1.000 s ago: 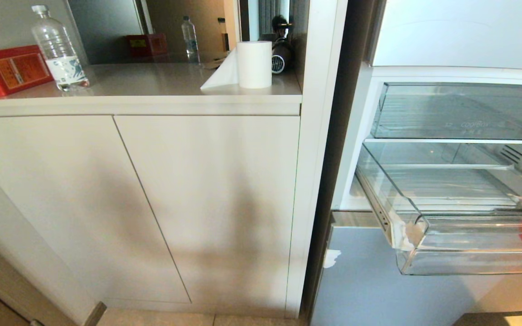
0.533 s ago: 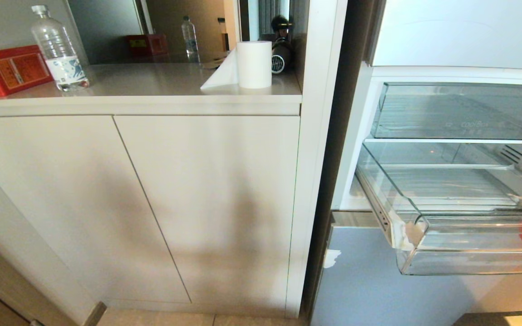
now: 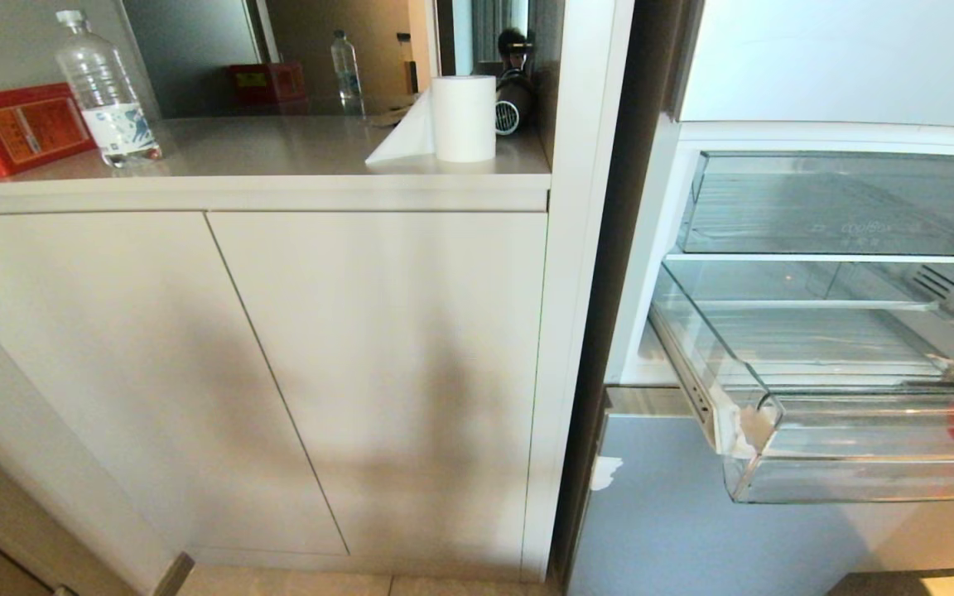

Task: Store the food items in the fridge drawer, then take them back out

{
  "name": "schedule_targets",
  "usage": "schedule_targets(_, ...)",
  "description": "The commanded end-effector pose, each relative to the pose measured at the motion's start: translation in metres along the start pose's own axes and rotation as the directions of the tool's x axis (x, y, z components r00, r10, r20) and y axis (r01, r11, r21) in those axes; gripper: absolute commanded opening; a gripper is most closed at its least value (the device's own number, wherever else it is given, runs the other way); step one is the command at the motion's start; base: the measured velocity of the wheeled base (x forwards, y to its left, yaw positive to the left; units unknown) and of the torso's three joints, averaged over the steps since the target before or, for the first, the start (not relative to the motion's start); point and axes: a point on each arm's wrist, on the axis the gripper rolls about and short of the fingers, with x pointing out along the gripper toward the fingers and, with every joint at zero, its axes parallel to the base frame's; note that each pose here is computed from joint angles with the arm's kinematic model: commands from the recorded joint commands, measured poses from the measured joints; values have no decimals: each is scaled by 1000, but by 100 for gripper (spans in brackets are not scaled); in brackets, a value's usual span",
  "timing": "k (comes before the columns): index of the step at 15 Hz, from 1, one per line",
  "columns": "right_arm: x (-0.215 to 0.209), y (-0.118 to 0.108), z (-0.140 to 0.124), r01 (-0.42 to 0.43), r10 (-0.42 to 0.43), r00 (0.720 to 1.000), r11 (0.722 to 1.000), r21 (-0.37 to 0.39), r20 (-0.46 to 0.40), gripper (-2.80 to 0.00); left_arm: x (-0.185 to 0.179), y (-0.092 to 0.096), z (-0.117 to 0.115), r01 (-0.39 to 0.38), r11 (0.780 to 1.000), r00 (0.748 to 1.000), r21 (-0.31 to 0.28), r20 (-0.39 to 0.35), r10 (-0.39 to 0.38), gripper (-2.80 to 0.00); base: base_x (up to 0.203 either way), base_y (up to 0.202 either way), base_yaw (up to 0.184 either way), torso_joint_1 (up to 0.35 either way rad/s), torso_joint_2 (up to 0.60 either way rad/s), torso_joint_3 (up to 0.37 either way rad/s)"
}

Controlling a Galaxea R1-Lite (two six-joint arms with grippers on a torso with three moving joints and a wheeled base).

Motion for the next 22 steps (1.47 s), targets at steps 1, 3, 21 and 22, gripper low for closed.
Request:
schedule_targets(1, 0, 0, -1, -2, 2, 1000, 1000, -5, -5, -280, 0, 0, 0, -1, 1000, 1000, 0, -1, 1, -280, 0, 0, 0, 0, 0, 0)
schedule_targets(3, 0, 0, -1, -10, 10, 1000, 1000, -14, -5, -280, 0, 0, 0, -1, 1000, 1000, 0, -1, 1, -280, 2, 2, -48, 1, 1, 2)
schedule_targets(21, 8, 0, 5, -3, 3, 996, 1000, -8, -87, -280, 0, 0, 0, -1, 1000, 1000, 0, -1, 1, -280, -1, 8, -164, 3, 2, 3)
schedule_targets(22, 13, -1, 11, 20, -20, 995, 1000, -1, -95, -280, 0, 0, 0, -1, 1000, 1000, 1, -1, 1, -280, 0, 0, 0, 0, 0, 0)
